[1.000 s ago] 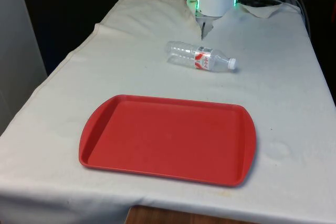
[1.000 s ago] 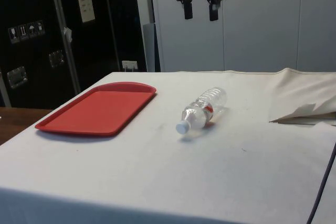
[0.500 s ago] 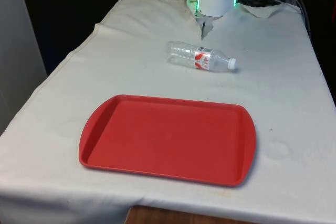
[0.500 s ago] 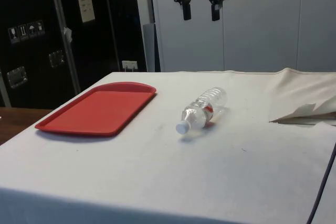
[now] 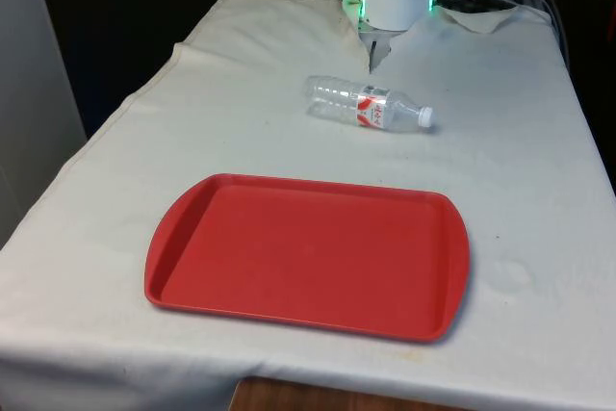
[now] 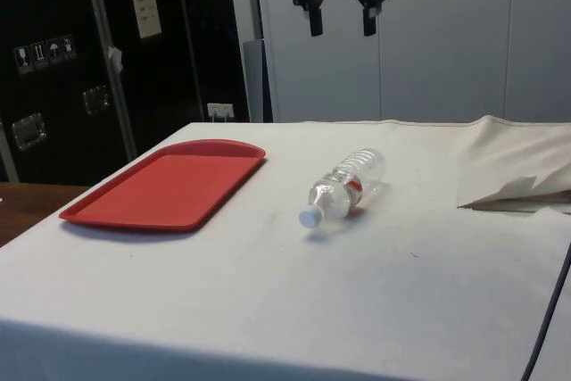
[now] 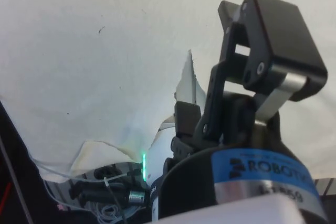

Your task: Place the bottle upright on the tray.

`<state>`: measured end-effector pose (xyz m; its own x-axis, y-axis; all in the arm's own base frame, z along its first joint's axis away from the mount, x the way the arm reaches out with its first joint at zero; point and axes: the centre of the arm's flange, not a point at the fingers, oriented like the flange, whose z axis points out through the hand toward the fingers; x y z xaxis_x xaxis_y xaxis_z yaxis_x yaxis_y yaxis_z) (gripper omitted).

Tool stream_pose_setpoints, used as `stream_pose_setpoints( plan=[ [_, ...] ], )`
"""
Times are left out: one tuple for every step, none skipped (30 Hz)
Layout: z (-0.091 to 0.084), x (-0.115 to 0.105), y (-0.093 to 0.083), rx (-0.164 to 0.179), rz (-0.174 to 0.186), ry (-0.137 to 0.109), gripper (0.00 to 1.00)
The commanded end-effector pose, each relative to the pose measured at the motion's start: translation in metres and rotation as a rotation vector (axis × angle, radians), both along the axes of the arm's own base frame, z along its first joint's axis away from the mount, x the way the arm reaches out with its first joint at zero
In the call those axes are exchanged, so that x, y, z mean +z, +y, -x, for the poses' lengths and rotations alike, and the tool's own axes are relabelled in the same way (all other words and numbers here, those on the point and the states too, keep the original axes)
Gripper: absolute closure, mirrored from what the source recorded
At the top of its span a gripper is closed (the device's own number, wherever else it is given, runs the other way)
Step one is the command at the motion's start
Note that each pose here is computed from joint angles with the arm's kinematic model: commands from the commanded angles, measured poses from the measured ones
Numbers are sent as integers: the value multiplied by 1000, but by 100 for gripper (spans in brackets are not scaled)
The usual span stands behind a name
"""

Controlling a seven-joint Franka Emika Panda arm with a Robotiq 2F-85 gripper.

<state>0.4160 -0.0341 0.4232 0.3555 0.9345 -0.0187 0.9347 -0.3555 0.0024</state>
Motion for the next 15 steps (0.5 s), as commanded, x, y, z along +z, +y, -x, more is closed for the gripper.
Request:
stream_pose_setpoints(
  plan=[
    [0,0,0,13,0,-4,0],
    [0,-1,1,31,0,-2,0],
    [0,-1,1,39,0,-2,0],
    [0,-1,1,47,0,-1,0],
    [0,-2,1,55,0,0,0],
    [0,-1,0,43,0,3,0],
    [0,-2,1,63,0,0,0],
    [0,-2,1,71,0,-1,0],
    [0,-2,1,79,0,-1,0],
    [0,-2,1,95,0,1,0],
    [0,-2,1,103,0,1,0],
    [1,-3,1,110,0,2,0],
    [1,-3,1,119,0,2,0],
    [1,-3,1,127,0,2,0],
    [1,-2,0,118,-1,7,0]
  ],
)
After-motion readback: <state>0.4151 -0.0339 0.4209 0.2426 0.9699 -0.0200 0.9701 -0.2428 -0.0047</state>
